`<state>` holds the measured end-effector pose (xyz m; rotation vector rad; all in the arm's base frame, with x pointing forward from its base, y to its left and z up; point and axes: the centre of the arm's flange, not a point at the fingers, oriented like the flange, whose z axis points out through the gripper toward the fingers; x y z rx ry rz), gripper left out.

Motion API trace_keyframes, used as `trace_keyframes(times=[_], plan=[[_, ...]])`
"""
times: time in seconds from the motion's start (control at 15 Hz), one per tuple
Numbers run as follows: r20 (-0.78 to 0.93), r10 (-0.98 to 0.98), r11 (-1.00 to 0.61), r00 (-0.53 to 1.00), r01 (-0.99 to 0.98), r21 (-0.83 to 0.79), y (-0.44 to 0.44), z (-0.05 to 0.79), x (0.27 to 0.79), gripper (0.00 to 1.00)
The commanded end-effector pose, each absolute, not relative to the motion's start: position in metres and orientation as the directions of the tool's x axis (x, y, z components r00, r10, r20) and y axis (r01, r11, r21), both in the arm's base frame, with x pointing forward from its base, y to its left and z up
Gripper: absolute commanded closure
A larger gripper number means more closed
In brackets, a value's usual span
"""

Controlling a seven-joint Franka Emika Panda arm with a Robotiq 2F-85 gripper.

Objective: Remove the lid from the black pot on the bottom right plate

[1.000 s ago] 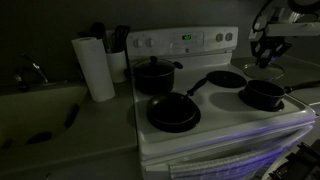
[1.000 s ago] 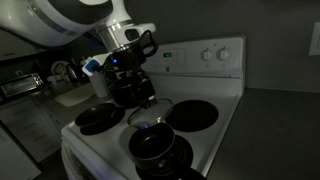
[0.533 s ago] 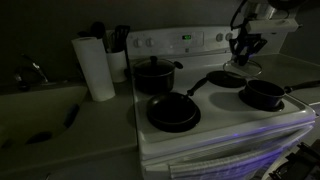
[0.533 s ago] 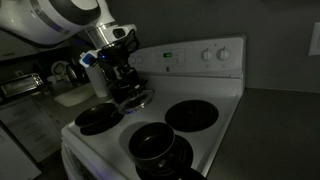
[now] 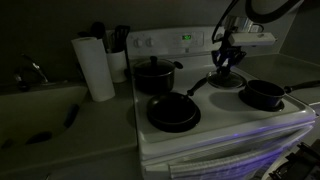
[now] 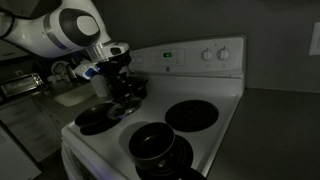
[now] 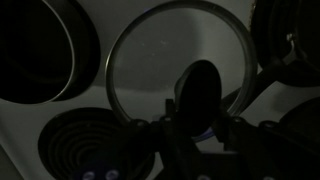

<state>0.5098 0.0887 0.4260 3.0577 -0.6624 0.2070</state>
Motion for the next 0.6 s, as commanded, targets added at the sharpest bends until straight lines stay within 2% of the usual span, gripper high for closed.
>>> trace_keyframes(times=[0.0, 0.53], plan=[[0.125, -0.401, -0.916, 0.908, -0.393, -0.085, 0.1, 0.406, 0.509, 0.88], [0.034, -0.473, -0.877, 0.88, -0.467, -0.114, 0.112, 0.354, 0.476, 0.88]])
